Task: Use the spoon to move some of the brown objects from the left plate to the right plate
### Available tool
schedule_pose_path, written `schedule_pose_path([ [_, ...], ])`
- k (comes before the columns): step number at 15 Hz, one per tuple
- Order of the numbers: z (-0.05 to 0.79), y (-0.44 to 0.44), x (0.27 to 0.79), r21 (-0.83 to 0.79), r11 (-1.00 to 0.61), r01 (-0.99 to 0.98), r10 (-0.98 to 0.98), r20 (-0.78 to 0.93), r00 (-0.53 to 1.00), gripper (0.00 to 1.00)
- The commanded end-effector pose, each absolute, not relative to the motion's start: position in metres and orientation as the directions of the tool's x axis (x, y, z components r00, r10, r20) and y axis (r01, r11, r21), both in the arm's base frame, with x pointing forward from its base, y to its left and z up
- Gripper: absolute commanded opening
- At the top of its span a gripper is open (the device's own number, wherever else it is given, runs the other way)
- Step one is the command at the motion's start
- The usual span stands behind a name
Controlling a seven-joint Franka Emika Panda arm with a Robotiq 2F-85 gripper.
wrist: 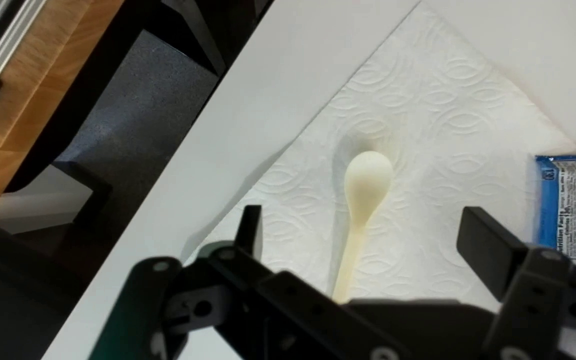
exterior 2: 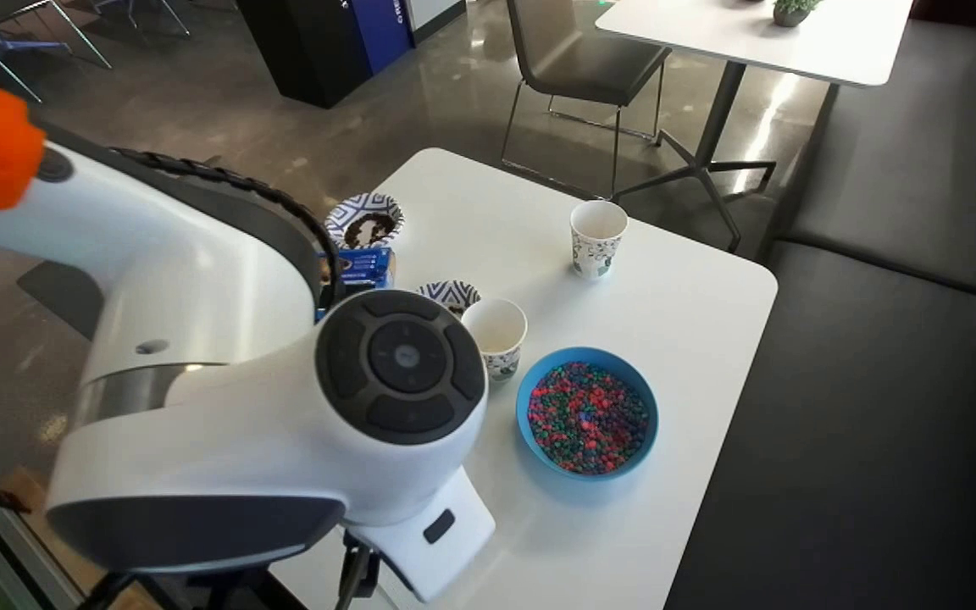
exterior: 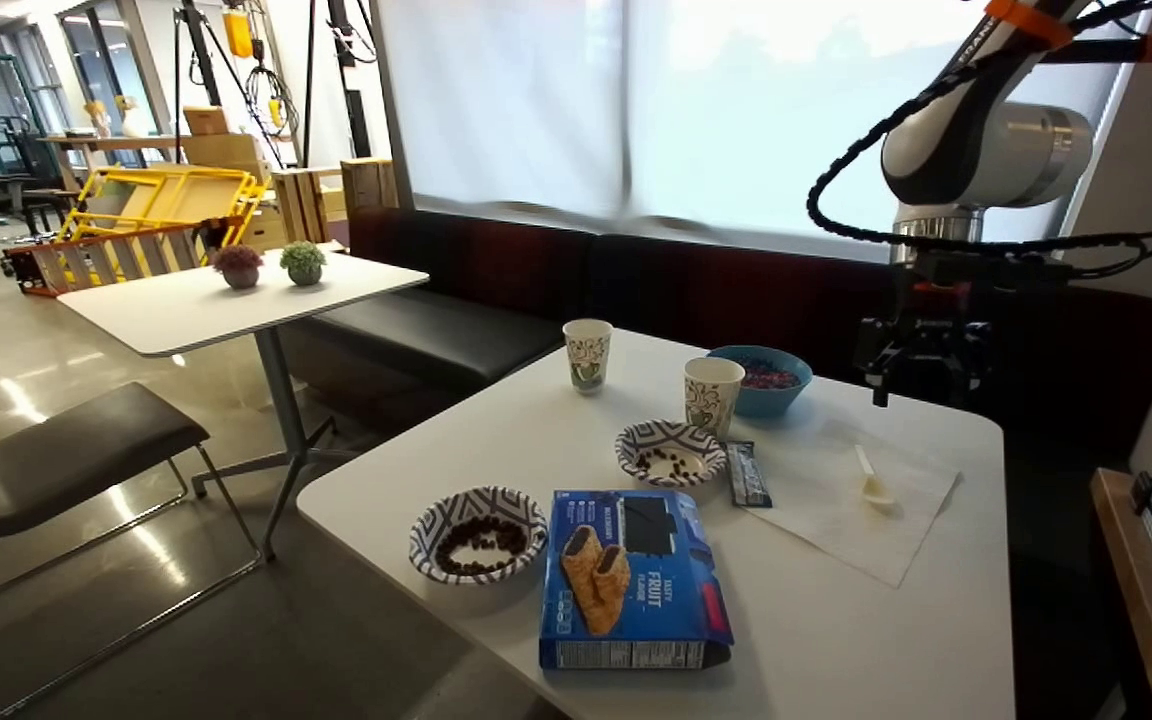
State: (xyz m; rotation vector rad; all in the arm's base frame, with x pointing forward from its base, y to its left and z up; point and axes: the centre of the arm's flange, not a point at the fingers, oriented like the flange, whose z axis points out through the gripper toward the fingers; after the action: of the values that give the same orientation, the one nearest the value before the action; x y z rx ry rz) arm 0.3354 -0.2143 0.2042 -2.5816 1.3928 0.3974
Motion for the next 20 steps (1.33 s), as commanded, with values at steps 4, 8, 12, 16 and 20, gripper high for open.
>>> schedule_pose_path([
  [4,0.149,-0.24,0.362,-0.042,-0.501,-0.864,-0.788,-0.39,0.476,1.0],
  [8,0.123,-0.249,0.372,-0.053,-0.47,-0.881,-0.793,-0.411,0.449,0.87],
  [12,0.101,-0.251,0.377,-0.027,-0.459,-0.888,-0.794,-0.437,0.423,0.57],
  [16,0.089,-0.254,0.379,-0.017,-0.46,-0.888,-0.791,-0.448,0.418,0.36],
  [20,0.085,-0.258,0.38,-0.015,-0.456,-0.89,-0.79,-0.454,0.412,0.26],
])
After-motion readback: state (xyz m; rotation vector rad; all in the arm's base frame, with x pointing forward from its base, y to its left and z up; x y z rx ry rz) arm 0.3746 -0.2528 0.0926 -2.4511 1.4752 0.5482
